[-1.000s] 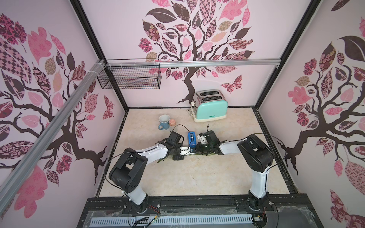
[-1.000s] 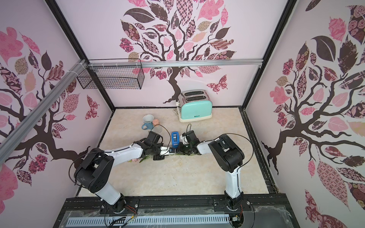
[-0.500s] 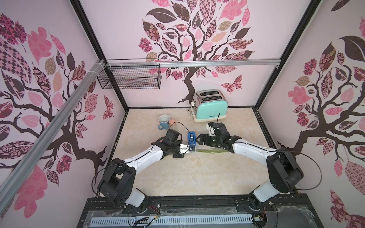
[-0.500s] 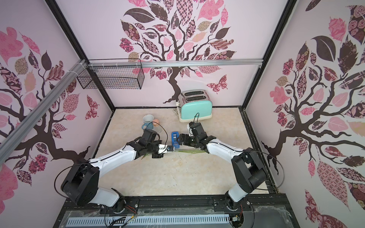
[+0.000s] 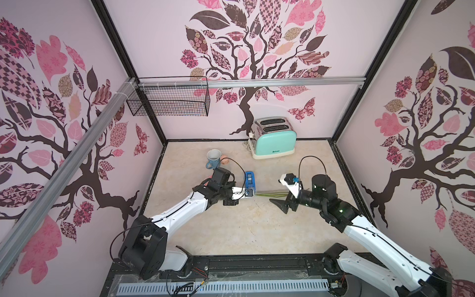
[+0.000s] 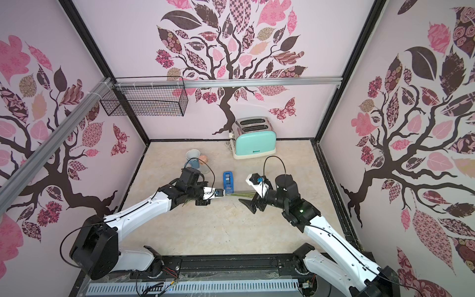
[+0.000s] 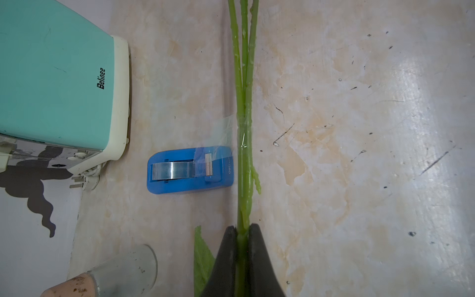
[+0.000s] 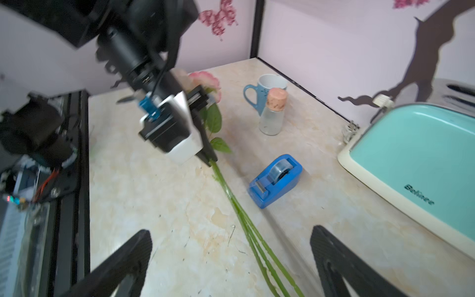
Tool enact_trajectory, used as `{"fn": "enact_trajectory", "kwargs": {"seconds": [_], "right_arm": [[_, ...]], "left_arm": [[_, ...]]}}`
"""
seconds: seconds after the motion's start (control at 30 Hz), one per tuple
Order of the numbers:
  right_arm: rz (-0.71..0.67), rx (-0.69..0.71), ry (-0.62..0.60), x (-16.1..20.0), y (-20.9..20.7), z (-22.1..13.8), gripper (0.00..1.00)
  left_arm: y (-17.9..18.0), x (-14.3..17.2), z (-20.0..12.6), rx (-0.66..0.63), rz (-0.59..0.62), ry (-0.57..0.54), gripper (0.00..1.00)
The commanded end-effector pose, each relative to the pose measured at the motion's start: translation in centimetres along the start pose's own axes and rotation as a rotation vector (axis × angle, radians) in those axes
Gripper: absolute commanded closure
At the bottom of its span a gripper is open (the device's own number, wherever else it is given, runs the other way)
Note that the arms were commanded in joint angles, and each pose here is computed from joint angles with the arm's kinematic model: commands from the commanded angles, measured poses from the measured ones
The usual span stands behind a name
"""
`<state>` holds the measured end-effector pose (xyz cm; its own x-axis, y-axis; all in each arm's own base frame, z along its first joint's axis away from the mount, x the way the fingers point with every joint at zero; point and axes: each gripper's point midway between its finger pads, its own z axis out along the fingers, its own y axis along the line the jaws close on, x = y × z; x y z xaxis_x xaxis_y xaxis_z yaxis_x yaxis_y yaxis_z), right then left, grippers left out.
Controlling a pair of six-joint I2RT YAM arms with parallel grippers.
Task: Wrap bouquets with tape
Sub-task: Wrap the tape around the bouquet.
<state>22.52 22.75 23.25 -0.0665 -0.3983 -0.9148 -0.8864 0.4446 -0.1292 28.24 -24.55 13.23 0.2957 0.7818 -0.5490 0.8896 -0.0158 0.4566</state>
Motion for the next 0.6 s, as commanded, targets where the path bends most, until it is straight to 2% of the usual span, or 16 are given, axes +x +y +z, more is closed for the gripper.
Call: {"fn": "enact_trajectory", "kwargs": {"seconds": [0.0, 0.13, 0.37, 0.57], "right_arm": [[-0.207, -0.057, 0.161, 3.8, 0.6, 0.7, 0.00], [-0.257, -0.070, 0.279, 5.7, 0.0, 2.7, 0.03], [-0.293, -0.047, 0.358, 7.6, -2.0, 5.9, 0.12], [-0.337, -0.040, 0.389, 8.1, -3.0, 8.3, 0.37]], "left_arm": [[0.2, -1.0, -0.7, -0.008, -0.003, -0.034, 1.00], [0.6, -1.7, -1.3, -0.017, -0.003, -0.053, 1.00], [0.9, -2.7, -2.3, -0.037, 0.009, -0.088, 1.00], [0.6, -3.7, -2.9, -0.028, 0.030, -0.116, 1.00]]}}
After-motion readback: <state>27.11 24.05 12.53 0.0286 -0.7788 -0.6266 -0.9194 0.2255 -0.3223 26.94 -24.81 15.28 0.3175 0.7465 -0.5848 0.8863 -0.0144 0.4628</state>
